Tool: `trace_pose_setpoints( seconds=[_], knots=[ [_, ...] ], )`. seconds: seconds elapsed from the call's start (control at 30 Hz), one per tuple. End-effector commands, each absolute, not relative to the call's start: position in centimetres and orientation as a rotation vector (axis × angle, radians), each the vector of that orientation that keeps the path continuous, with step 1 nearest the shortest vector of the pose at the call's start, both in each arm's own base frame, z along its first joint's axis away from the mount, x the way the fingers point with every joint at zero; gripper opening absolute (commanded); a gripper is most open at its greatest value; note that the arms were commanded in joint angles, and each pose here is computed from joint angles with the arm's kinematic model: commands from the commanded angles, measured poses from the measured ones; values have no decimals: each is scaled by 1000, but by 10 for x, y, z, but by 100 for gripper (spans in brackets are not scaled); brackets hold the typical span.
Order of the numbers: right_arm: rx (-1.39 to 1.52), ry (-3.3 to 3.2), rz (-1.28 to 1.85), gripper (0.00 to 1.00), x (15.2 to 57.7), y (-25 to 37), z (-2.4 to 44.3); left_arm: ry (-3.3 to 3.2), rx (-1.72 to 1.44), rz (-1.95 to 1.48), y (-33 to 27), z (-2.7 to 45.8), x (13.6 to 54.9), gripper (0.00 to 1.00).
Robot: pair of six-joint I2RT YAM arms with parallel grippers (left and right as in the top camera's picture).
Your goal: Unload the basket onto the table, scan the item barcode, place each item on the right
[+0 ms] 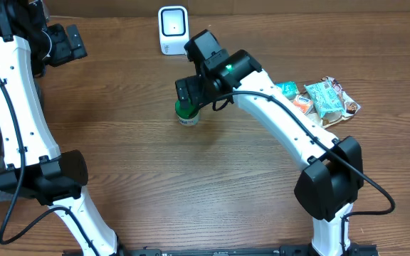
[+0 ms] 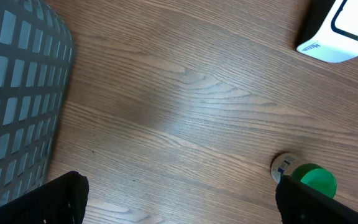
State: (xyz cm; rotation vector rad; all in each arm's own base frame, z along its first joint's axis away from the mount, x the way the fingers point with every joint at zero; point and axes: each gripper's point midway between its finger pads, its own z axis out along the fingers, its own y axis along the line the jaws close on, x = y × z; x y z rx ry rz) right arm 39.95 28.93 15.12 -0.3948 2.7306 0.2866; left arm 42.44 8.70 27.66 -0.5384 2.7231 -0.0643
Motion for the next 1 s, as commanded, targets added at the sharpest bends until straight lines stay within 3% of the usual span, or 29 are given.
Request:
trace_pose_setpoints(
  seconds=[0.0, 0.53, 0.97],
  knots=[
    [-350, 2688, 204, 100, 412, 269, 166, 2713, -507, -41, 87, 282, 423, 100],
    [-320, 2780, 145, 100, 399, 241, 164, 2713, -507, -41, 87, 282, 423, 99],
    [-356, 2770, 320, 100, 396, 266, 168, 2714, -507, -41, 87, 282, 423, 99]
  ],
)
